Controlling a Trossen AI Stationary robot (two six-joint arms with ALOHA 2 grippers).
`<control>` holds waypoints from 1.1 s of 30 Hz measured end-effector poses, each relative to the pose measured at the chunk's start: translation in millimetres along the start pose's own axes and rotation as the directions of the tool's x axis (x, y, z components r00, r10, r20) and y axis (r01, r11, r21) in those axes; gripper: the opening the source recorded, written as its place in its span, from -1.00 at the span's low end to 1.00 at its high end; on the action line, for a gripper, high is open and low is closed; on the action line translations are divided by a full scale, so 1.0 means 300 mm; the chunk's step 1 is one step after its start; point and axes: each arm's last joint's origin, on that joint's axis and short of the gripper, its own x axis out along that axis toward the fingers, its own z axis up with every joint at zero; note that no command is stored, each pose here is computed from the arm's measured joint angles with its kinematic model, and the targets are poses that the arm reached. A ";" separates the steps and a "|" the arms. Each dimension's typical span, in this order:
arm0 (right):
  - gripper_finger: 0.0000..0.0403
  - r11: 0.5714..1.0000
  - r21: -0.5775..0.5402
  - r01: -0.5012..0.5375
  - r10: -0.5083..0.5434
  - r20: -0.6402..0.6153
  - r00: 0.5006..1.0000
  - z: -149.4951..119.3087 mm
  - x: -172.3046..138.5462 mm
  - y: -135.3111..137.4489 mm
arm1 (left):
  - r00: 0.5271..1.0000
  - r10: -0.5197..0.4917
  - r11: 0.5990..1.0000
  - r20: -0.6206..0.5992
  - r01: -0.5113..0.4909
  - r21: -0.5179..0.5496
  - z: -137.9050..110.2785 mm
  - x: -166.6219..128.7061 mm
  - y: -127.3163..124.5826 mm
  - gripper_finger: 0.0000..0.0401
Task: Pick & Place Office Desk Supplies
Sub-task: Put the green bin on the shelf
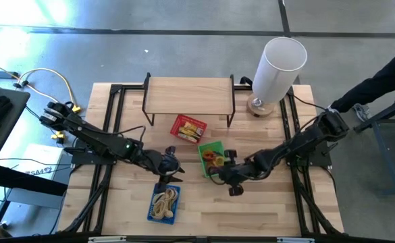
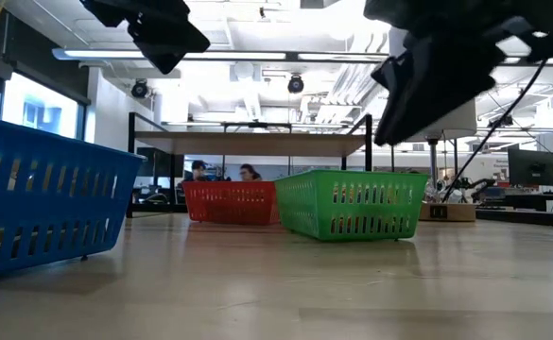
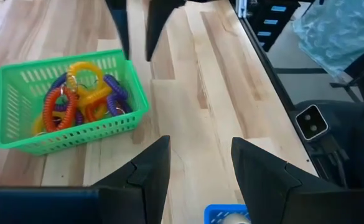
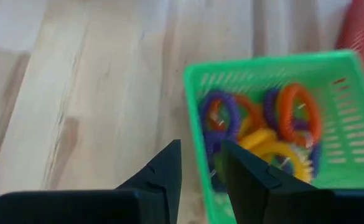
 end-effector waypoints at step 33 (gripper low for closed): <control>-0.44 0.969 -0.248 0.014 -0.056 -0.162 0.985 -0.072 0.169 0.015 | 1.000 0.000 1.000 -0.008 0.000 0.003 -0.003 0.000 -0.003 -0.18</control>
